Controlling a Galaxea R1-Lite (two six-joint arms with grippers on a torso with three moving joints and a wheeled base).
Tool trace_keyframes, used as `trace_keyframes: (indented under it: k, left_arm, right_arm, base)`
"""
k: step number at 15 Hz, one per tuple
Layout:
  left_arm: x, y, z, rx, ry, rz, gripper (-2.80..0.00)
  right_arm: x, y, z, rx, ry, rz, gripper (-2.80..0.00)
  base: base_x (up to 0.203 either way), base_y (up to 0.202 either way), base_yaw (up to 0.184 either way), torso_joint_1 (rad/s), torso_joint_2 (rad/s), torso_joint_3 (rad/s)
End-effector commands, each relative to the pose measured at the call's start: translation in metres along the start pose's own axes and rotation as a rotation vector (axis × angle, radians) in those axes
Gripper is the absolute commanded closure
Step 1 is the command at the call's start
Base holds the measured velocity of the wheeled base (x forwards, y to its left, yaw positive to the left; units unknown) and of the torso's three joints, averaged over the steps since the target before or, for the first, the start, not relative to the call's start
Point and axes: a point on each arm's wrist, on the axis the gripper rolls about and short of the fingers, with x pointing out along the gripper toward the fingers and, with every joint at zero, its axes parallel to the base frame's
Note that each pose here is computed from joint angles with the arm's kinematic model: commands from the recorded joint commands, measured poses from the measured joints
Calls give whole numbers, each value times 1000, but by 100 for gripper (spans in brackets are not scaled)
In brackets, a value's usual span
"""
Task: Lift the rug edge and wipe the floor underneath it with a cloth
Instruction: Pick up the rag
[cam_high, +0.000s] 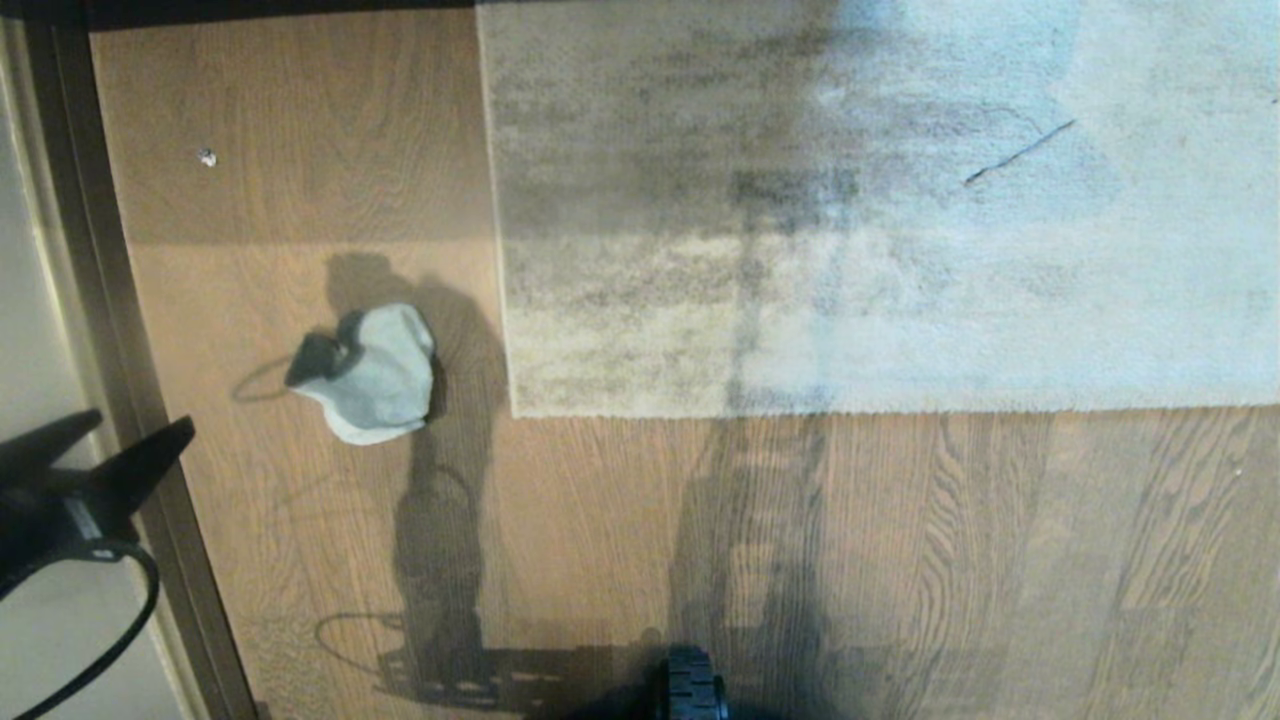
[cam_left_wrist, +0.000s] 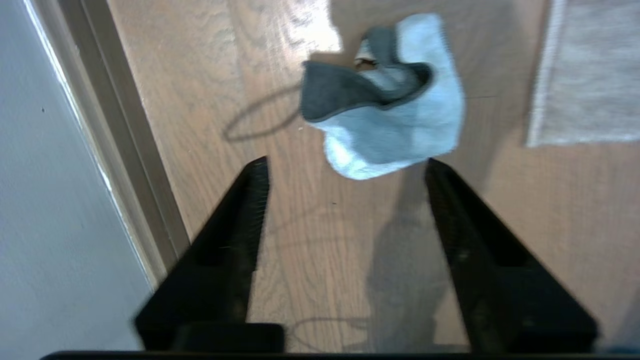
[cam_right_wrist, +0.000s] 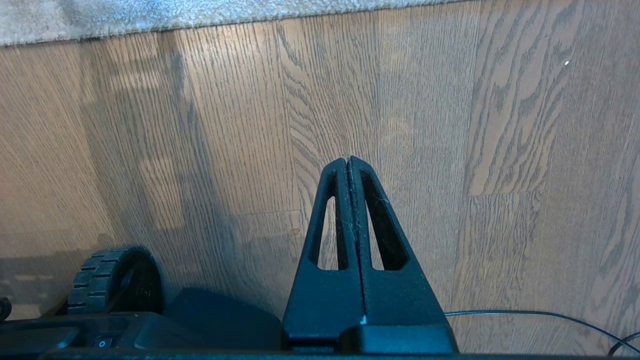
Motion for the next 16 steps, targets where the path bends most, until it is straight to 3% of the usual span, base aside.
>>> trace_keyframes:
  k: [1,8,12,16]
  left_arm:
    - [20,6,-10,-13,54,15,-280]
    - [68,5,-26,-17,51,-22,-280]
    - [89,-4,-24,-62,17,-68,-280]
    - [105,-6,-22,-63,14,-87,-280]
  right_arm:
    - [0,0,0,0,-1,0,0]
    - [0,0,0,1,-1,0,0]
    - [0,0,0,0,0,0,0]
    - [0,0,0,0,-1,0,0]
  base:
    - [0,0,0,0,0,0]
    - [0,0,0,0,0,0]
    - [0,0,0,0,0,0]
    - [0,0,0,0,0,0]
